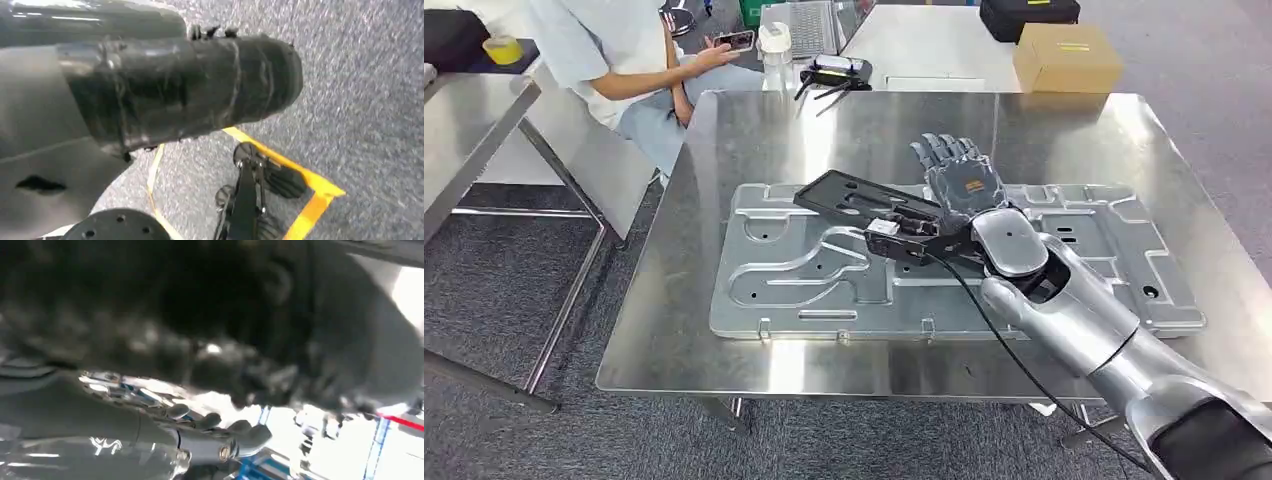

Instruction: Take the parts from the cabinet and place them on the table.

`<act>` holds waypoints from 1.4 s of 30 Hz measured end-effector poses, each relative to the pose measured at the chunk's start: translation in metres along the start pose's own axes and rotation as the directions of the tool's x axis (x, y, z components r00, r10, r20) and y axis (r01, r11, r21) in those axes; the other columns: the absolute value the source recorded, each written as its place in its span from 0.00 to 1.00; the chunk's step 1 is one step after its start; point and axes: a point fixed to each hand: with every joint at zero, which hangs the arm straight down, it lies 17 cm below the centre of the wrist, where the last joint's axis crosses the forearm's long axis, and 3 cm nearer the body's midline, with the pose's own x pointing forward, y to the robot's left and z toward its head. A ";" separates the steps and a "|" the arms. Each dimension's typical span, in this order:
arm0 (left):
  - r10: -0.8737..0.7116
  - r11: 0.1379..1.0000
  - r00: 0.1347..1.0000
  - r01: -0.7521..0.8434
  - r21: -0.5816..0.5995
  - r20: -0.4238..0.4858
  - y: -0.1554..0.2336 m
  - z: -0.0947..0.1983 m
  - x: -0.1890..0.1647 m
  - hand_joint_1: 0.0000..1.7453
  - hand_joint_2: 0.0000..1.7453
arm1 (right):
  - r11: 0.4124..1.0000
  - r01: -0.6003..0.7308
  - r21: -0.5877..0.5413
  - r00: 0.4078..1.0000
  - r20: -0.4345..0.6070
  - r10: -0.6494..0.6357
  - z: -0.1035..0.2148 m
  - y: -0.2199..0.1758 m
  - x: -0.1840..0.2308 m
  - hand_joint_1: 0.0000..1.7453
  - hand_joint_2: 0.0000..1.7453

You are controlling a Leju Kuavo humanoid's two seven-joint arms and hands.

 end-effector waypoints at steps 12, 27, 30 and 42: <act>0.001 1.000 1.000 -0.001 0.001 -0.023 0.001 0.000 -0.006 0.00 0.00 | 1.000 -0.008 0.004 1.000 -0.004 0.008 0.000 -0.001 -0.004 0.00 0.00; 0.003 1.000 1.000 -0.003 -0.001 -0.018 0.001 0.000 -0.001 0.00 0.00 | 1.000 -0.011 -0.003 1.000 -0.002 0.011 0.000 -0.006 -0.005 0.00 0.00; 0.003 1.000 1.000 -0.003 -0.002 -0.019 0.000 0.000 0.000 0.00 0.00 | 1.000 -0.015 -0.001 1.000 -0.004 0.015 0.000 -0.007 -0.007 0.00 0.00; -0.001 1.000 1.000 0.001 -0.003 -0.027 0.000 0.000 -0.004 0.00 0.00 | 1.000 -0.018 0.009 1.000 -0.004 0.018 0.001 -0.003 -0.008 0.00 0.00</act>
